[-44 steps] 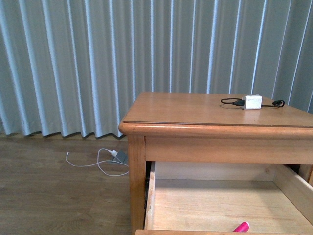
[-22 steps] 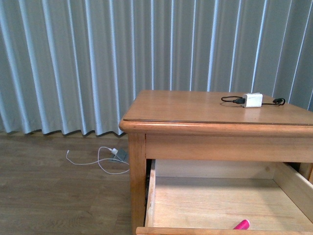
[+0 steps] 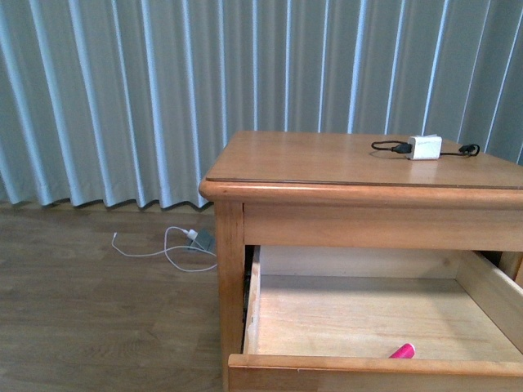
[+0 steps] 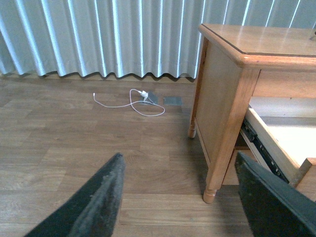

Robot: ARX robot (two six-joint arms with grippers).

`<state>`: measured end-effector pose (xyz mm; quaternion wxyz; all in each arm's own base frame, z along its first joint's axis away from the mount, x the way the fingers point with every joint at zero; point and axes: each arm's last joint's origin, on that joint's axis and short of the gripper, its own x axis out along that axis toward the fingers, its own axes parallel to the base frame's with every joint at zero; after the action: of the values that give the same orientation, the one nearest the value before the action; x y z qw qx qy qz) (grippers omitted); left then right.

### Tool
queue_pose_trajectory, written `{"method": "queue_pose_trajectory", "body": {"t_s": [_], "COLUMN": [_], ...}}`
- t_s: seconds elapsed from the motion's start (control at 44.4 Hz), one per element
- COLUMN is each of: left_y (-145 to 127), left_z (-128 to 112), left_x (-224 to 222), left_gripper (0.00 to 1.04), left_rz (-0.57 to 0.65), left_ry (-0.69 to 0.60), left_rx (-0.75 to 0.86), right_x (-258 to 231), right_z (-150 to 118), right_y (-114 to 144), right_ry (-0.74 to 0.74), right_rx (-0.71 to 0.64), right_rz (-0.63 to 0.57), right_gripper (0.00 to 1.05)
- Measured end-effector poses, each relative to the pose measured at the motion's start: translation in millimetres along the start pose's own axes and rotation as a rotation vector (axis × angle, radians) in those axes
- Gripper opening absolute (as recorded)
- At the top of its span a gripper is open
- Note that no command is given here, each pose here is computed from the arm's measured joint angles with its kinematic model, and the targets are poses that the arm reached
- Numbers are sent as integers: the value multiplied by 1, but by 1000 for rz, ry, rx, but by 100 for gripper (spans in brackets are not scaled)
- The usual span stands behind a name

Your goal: Place pink marker in drawer with both arms

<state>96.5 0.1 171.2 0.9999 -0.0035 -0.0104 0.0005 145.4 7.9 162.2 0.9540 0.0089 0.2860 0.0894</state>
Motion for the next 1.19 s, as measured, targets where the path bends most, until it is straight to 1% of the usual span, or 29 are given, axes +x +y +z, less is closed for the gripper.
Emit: {"method": "queue_pose_trajectory", "body": {"t_s": [0.135,0.158,0.225,0.473,0.675,0.788,0.9,1.058,1.193], "left_y": [0,0,0,0,0,0,0,0,0], "left_z": [0,0,0,0,0,0,0,0,0], "left_x": [0,0,0,0,0,0,0,0,0], "left_gripper": [100,100,98,99,99,99,99,99,99], "left_rz": [0,0,0,0,0,0,0,0,0], "left_ry": [0,0,0,0,0,0,0,0,0], "left_rx": [1,2,2,2,3,2,2,2,2], "right_x": [20,24,37,88,122,137,153,179,195], "right_z": [11,13,19,33,41,47,57,75,84], "right_y": [1,2,2,6,15,19,24,26,26], "right_ry": [78,91,122,215,227,200,144,41,-35], "right_rx": [22,26,32,53,40,26,24,76,114], "right_rz": [27,33,41,21,-11,-31,-41,-51,-50], "right_gripper": [96,96,96,96,96,96,96,96,96]}}
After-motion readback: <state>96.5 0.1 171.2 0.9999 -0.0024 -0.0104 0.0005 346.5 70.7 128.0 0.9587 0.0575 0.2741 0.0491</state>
